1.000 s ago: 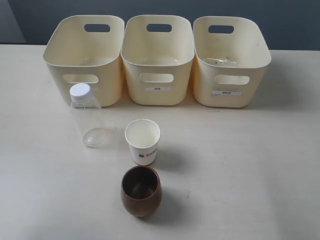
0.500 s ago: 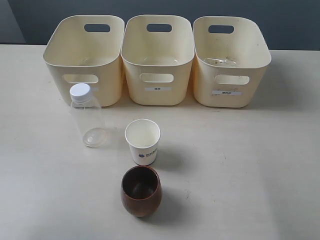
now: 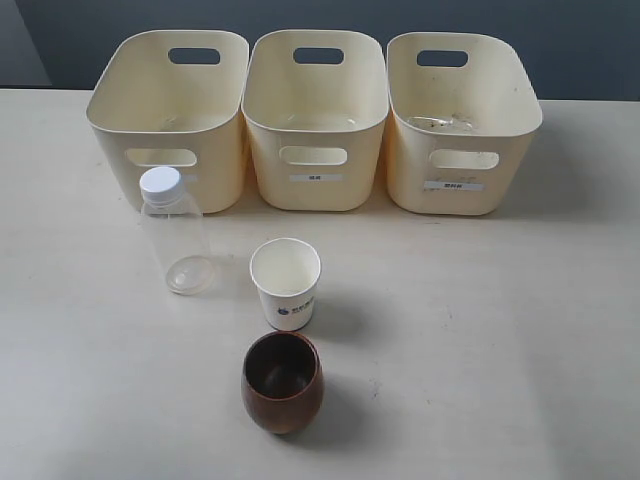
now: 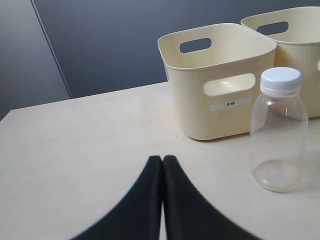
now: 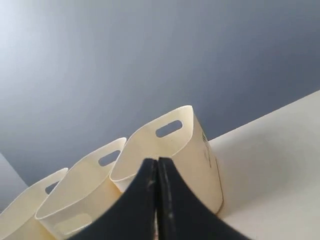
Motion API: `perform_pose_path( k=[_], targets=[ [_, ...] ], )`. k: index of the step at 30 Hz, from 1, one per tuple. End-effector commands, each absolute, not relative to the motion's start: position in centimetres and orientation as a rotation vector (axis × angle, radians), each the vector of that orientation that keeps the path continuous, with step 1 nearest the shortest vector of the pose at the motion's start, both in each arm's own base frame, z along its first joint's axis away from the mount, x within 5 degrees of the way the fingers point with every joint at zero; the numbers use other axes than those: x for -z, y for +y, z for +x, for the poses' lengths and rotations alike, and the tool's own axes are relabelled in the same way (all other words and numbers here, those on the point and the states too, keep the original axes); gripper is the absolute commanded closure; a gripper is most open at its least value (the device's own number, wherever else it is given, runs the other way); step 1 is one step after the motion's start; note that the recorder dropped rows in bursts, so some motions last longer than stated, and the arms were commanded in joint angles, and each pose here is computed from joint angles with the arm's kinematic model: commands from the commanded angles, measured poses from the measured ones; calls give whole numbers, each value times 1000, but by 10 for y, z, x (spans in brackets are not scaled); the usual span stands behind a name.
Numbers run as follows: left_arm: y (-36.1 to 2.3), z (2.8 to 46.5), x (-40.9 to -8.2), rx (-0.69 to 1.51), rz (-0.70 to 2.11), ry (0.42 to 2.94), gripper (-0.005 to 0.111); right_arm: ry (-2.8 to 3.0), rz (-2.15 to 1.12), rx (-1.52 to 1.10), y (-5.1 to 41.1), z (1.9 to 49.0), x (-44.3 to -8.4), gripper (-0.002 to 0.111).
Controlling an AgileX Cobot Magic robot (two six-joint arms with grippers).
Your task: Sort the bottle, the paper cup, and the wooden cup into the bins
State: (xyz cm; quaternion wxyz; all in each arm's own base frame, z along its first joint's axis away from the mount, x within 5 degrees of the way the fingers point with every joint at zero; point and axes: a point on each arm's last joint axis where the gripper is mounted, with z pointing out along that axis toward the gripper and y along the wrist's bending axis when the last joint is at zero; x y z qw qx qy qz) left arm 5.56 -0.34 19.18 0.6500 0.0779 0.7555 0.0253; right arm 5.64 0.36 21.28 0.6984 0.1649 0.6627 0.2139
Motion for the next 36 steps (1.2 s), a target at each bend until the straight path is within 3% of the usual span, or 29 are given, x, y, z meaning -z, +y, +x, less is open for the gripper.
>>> perform_pose_path(
  k=[1,7,11,18,26,31,36],
  targets=[
    [-4,55,-191,-51,176,1714,107,1372,361,-480,2,51,-241,109],
    [-4,55,-191,-51,176,1714,107,1234,219,-480,7,26,-326,109],
    [-4,55,-191,-51,176,1714,107,1306,50,-393,15,34,-382,109],
    [-4,55,-191,-51,176,1714,107,1459,-379,-343,40,67,-423,109],
    [-4,55,-191,-51,176,1714,107,1657,-807,-610,71,123,-423,109],
    [-4,55,-191,-51,176,1714,107,1854,-976,-861,87,168,-394,109],
    [-4,55,-191,-51,176,1714,107,1971,-1186,-768,119,195,-356,109]
  ],
)
